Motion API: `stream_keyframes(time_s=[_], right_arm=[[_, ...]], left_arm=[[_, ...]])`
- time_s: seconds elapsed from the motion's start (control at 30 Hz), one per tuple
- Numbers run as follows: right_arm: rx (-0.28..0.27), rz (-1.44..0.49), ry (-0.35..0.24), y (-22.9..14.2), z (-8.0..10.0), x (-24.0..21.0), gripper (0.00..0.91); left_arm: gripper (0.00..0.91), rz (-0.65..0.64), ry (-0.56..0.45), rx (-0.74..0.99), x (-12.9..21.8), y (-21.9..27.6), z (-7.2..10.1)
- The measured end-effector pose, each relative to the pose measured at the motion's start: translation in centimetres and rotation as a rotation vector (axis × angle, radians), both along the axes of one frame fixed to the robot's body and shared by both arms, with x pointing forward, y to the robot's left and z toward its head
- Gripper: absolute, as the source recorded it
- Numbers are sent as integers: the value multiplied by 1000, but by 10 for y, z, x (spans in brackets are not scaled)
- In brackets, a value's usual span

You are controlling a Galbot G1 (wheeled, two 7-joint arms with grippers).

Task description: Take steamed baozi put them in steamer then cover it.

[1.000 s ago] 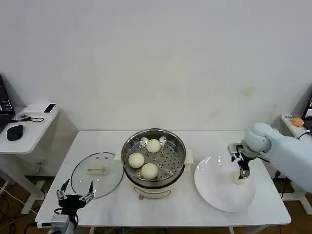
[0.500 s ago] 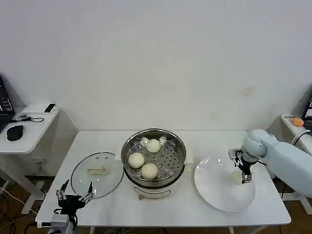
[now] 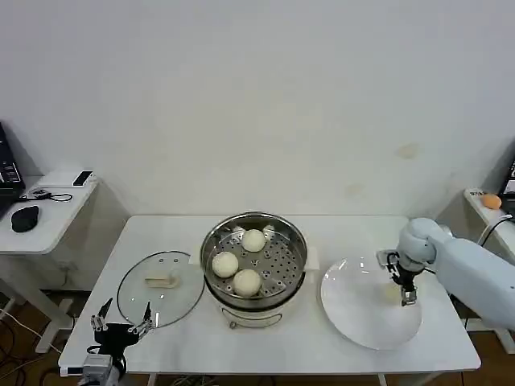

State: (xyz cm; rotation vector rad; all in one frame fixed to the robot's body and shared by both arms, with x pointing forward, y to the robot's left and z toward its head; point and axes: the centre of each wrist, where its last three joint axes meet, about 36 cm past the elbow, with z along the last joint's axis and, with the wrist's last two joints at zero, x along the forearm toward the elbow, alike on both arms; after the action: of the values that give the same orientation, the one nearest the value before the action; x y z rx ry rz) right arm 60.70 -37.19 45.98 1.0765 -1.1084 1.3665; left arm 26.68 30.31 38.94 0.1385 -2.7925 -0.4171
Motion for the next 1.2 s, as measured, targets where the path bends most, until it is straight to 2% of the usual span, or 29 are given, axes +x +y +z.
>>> stream_keyframes(time_s=[0.4,0.43,0.47,0.53,0.63,0.8,1.2], right_arm=[[-10,-1,2,3,-11,6,907],[-11,-1,2,4,-11,6,856],[-11,-1,2,4,-11,6,685],[-10,-1,2,4,-12,7,625],[-10,-3,1,4,-12,7,584],[-6,-7,-2,3,-11,8,554],[25,-31,-36,-2,1,10,554]], left_arm=[[907,6,10,1,1,3,-5],[907,7,11,1,1,3,-5],[907,7,12,1,1,3,-6],[907,7,12,-1,1,3,-6],[907,6,12,-3,2,2,-7],[907,7,12,-4,2,2,-7],[907,3,12,-9,3,0,-8]])
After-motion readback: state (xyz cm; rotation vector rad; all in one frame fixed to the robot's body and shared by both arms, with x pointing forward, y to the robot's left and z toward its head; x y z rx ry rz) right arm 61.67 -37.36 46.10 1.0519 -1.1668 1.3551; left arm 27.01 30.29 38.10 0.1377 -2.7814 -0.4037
